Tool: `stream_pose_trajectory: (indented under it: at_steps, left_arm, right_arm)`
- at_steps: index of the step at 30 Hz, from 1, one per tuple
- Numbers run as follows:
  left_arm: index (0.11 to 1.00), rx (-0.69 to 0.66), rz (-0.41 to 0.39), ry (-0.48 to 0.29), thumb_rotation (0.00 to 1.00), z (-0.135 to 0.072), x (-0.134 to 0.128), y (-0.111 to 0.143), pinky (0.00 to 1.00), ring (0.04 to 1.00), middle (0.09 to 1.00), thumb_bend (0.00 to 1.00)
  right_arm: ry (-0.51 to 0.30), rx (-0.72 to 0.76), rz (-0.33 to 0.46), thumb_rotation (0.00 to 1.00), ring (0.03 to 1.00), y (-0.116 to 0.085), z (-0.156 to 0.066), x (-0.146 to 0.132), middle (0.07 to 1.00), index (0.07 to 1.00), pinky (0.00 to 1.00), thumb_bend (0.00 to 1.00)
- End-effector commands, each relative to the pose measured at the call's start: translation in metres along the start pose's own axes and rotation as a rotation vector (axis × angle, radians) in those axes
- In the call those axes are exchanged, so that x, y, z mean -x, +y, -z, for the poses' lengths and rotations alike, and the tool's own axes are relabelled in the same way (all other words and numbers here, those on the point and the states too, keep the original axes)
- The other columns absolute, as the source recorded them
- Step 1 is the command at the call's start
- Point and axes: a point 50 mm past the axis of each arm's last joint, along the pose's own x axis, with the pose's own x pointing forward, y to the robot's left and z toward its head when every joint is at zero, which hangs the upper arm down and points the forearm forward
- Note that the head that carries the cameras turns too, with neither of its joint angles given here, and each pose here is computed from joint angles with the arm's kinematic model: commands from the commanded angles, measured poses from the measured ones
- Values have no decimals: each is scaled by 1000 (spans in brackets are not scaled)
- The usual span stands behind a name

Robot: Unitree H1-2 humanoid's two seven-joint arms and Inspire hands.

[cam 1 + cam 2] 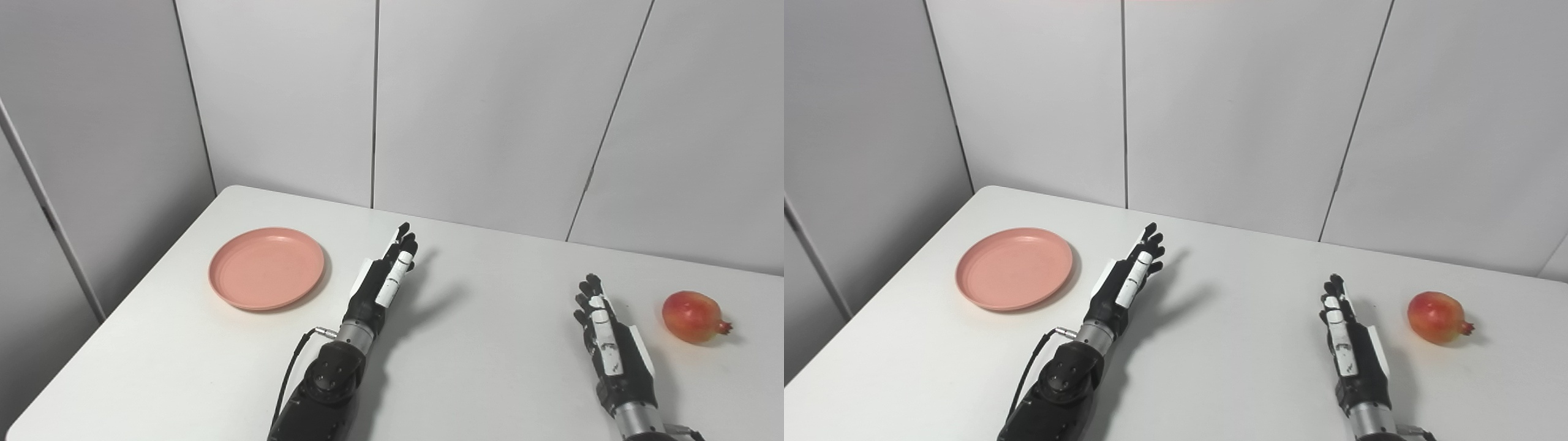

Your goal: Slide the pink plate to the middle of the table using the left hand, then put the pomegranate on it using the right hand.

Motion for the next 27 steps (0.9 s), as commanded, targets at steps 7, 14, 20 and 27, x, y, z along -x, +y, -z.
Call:
stream_pose_trajectory:
  at_steps: [7, 14, 20, 27]
  left_arm:
    - [932, -43, -93, -167, 1000, -45, -16, 26, 877, 904, 929, 668]
    - [898, -116, -181, -214, 1000, -69, -20, 53, 834, 866, 887, 653]
    - [854, -144, -257, -243, 1000, -81, -24, 77, 818, 833, 853, 646]
    - [820, -157, -319, -242, 1000, -88, -23, 112, 832, 810, 817, 687]
  right_arm:
    - [-55, 1, 2, 960, 1000, -4, -2, -3, 1000, 1000, 1000, 541]
    - [-57, 3, -1, 973, 1000, -5, 0, -4, 1000, 1000, 1000, 522]
    - [-62, 8, 1, 961, 1000, -6, -2, -3, 1000, 1000, 1000, 528]
    - [-64, 11, 0, 966, 1000, -8, -1, -3, 1000, 1000, 1000, 533]
